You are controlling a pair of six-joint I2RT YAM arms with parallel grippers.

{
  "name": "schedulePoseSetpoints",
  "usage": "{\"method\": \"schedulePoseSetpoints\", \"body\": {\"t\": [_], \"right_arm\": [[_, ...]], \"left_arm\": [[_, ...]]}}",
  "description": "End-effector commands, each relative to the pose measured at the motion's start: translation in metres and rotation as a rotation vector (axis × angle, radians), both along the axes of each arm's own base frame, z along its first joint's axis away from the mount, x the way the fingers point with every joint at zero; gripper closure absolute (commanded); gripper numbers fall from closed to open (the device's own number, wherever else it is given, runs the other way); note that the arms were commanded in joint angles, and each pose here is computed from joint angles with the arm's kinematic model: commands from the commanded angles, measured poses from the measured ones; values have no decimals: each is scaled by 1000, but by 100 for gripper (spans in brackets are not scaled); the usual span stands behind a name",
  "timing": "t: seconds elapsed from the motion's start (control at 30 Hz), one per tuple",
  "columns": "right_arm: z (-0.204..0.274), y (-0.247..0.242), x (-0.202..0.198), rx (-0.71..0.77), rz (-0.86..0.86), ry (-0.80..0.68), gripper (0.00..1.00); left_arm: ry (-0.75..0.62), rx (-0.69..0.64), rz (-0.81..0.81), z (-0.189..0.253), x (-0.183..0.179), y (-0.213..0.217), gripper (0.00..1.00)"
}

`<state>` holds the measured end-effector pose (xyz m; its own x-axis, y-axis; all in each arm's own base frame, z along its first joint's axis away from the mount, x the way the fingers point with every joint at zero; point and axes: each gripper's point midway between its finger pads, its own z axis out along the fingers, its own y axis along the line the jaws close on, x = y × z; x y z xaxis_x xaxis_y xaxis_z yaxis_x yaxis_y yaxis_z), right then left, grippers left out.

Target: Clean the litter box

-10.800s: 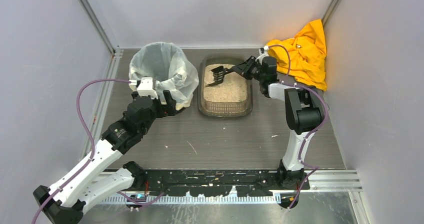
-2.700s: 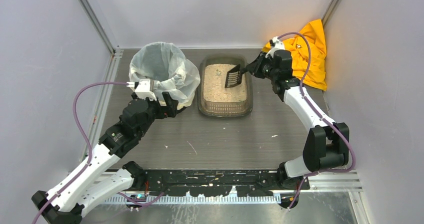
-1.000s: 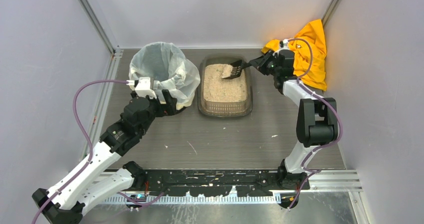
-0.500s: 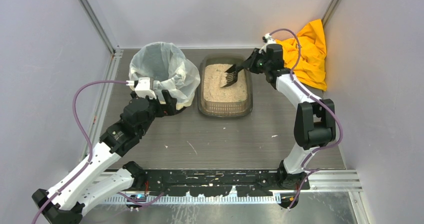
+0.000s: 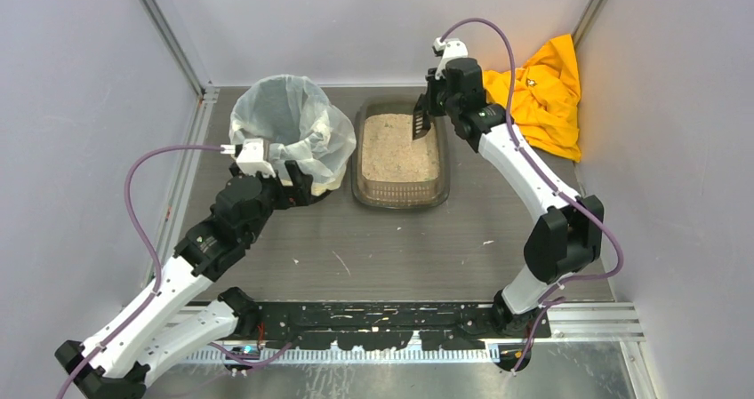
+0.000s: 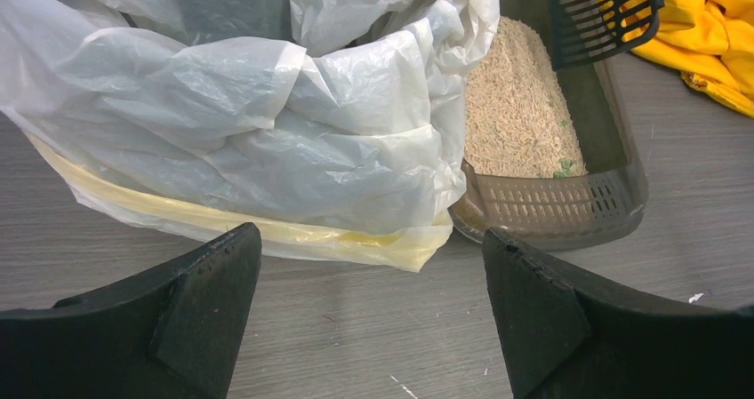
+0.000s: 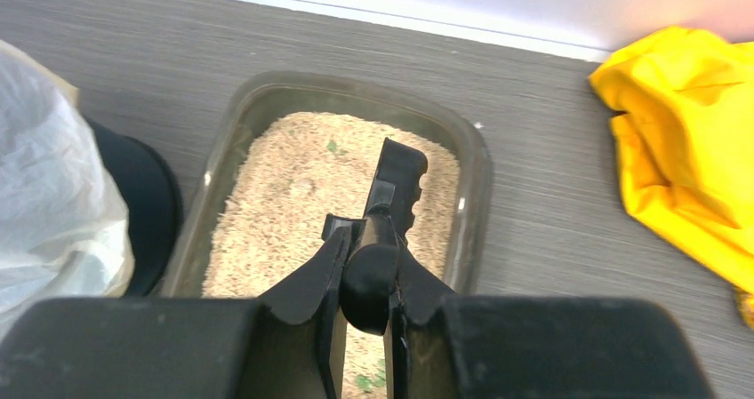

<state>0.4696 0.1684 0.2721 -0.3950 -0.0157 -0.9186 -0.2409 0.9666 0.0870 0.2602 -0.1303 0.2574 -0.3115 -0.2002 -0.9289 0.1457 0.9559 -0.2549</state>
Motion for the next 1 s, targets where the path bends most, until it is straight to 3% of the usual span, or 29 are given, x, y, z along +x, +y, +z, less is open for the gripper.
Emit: {"method": "schedulePoseSetpoints", "body": {"t": [0.0, 0.13, 0.47, 0.7, 0.97], "right_arm": [[22, -23, 0, -134, -84, -49, 99], [10, -19, 13, -163, -78, -39, 99], [-6, 5, 21, -63, -34, -5, 99], [-5, 31, 24, 74, 51, -17, 99], [-44, 42, 43, 175, 95, 57, 99]], "left_arm": [[-86, -32, 39, 31, 1, 10, 6], [-94, -18, 68, 29, 8, 12, 7], [-53, -71, 2, 28, 10, -1, 6], [-46, -83, 9, 28, 5, 3, 6], [-51, -73, 26, 31, 3, 8, 7]]}}
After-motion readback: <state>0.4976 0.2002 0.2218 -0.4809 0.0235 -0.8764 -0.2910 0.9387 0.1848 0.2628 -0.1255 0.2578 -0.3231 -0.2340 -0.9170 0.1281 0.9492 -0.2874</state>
